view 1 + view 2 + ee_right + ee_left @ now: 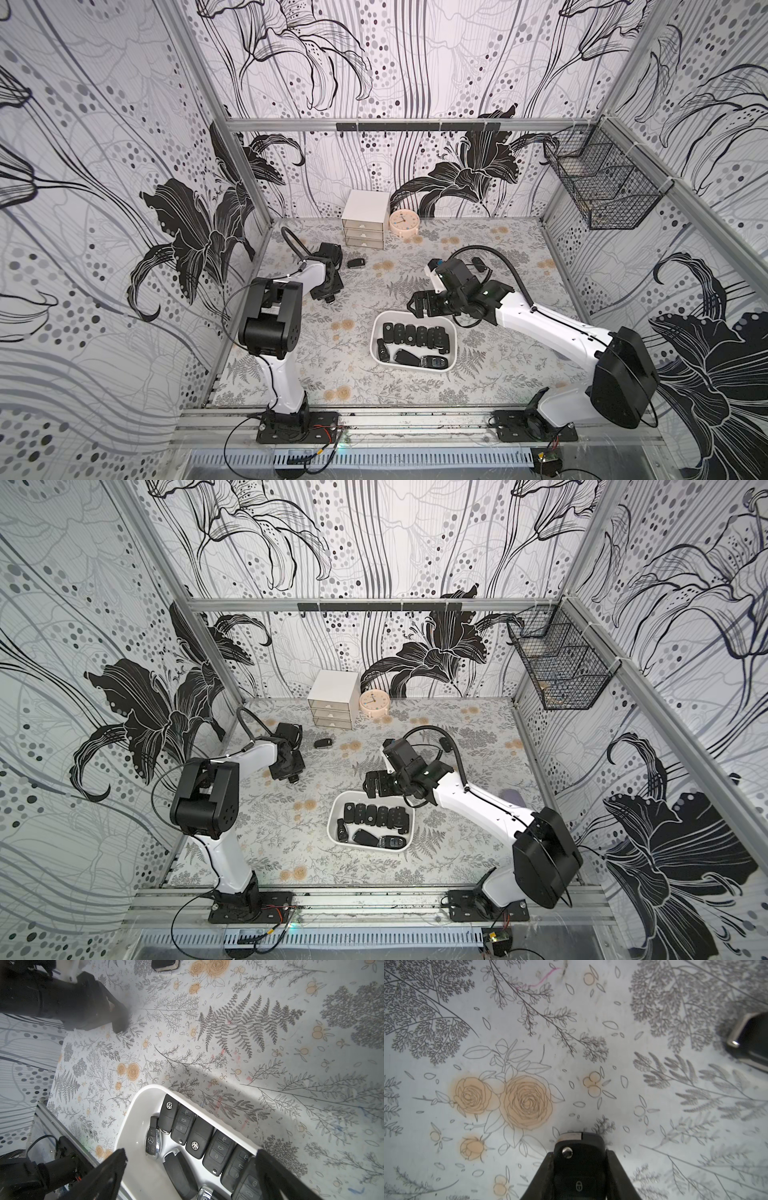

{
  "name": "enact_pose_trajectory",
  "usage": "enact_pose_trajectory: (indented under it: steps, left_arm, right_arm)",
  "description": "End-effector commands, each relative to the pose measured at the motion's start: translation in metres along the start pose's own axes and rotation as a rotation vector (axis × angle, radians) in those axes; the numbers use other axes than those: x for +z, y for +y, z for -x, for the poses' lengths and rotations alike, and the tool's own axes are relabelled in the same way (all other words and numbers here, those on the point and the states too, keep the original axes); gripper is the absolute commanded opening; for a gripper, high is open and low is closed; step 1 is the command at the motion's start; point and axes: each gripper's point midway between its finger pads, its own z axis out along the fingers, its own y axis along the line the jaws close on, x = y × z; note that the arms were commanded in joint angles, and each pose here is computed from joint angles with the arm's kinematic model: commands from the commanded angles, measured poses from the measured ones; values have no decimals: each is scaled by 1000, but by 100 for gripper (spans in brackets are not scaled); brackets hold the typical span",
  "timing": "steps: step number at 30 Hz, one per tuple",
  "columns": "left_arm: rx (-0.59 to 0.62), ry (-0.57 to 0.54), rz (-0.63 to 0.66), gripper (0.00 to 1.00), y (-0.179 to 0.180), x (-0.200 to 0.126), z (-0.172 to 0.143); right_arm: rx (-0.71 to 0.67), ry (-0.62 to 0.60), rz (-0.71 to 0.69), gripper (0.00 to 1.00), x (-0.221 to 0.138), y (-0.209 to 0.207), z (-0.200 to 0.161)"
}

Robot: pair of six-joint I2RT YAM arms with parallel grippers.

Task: Place the car key into the storage box
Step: Pick up the car key from the center of the board, then place the car key in the storage box.

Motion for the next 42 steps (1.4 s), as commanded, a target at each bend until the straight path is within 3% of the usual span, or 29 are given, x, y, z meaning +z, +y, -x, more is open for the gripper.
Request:
enact_pose_trajectory:
  steps: [1,10,22,33,42]
  left_arm:
    - [-10,-61,-41,28,-11,-39,3]
    - [28,-112,-184,28,-63,-110,-26]
    - [137,-81,-340,28,-149,-152,-98]
    - [281,27,-426,27,-214,-150,-171]
    - [364,105,-432,26,-232,-139,-213]
  right_arm:
    - [-33,-36,33,100,-11,4,3]
    - [-57,-82,54,100,-28,1,-6]
    - [-58,-87,33,100,-57,-19,-43]
    - [-38,-96,23,100,-81,-36,-72]
    - [2,-103,-22,100,-93,-50,-86]
